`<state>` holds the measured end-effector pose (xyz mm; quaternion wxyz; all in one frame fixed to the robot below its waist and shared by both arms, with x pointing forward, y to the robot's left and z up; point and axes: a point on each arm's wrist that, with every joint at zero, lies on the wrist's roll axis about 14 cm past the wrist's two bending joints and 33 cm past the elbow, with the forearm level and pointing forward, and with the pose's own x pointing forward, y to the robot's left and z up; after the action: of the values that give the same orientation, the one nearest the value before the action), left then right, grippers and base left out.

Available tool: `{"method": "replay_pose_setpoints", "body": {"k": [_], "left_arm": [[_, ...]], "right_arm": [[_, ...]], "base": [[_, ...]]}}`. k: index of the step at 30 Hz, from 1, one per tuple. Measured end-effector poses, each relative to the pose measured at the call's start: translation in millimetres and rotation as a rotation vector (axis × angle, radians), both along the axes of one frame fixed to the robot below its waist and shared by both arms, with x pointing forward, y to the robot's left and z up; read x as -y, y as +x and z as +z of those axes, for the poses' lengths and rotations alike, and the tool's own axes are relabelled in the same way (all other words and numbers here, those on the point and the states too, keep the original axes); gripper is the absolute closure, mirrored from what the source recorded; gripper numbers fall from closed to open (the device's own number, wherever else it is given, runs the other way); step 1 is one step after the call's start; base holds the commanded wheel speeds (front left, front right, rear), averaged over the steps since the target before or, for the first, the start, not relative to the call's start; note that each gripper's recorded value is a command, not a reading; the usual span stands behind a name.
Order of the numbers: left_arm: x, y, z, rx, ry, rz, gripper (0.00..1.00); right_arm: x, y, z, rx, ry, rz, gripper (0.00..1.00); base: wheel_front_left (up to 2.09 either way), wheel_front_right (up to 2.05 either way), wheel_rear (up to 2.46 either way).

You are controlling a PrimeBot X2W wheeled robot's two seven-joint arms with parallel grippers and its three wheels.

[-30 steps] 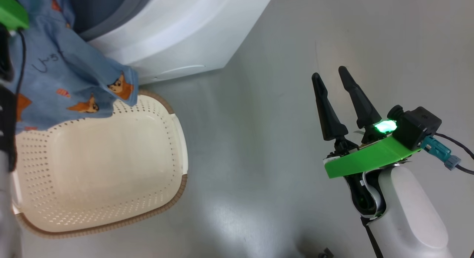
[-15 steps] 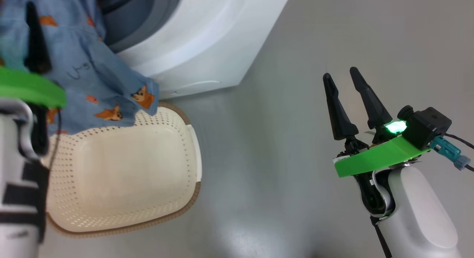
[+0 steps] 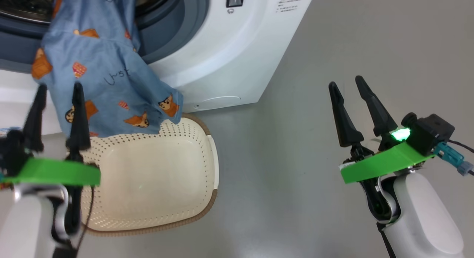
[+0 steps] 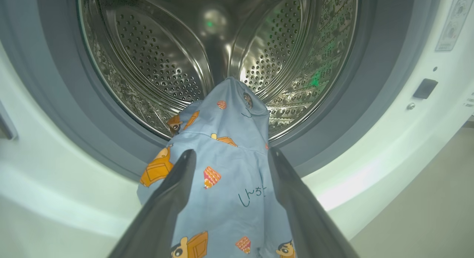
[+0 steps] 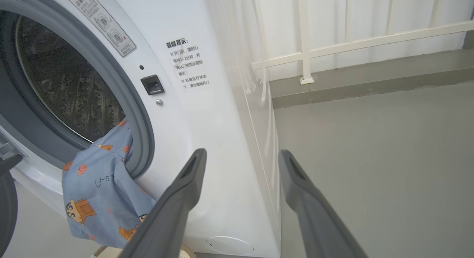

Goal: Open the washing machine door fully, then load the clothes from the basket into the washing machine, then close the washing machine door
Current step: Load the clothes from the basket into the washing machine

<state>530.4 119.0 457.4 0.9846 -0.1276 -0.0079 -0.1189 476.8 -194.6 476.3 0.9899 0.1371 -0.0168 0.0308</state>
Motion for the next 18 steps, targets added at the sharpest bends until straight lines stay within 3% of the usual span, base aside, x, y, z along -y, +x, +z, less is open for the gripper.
{"method": "replay_pose_setpoints", "body": {"k": [18], "left_arm": [[-15, -52, -22, -0.094, -0.009, 0.064, 0.00]], "right_arm": [[5, -3, -4, -0.009, -0.001, -0.012, 0.00]], "base": [[0.00, 0.00, 0.00]]}}
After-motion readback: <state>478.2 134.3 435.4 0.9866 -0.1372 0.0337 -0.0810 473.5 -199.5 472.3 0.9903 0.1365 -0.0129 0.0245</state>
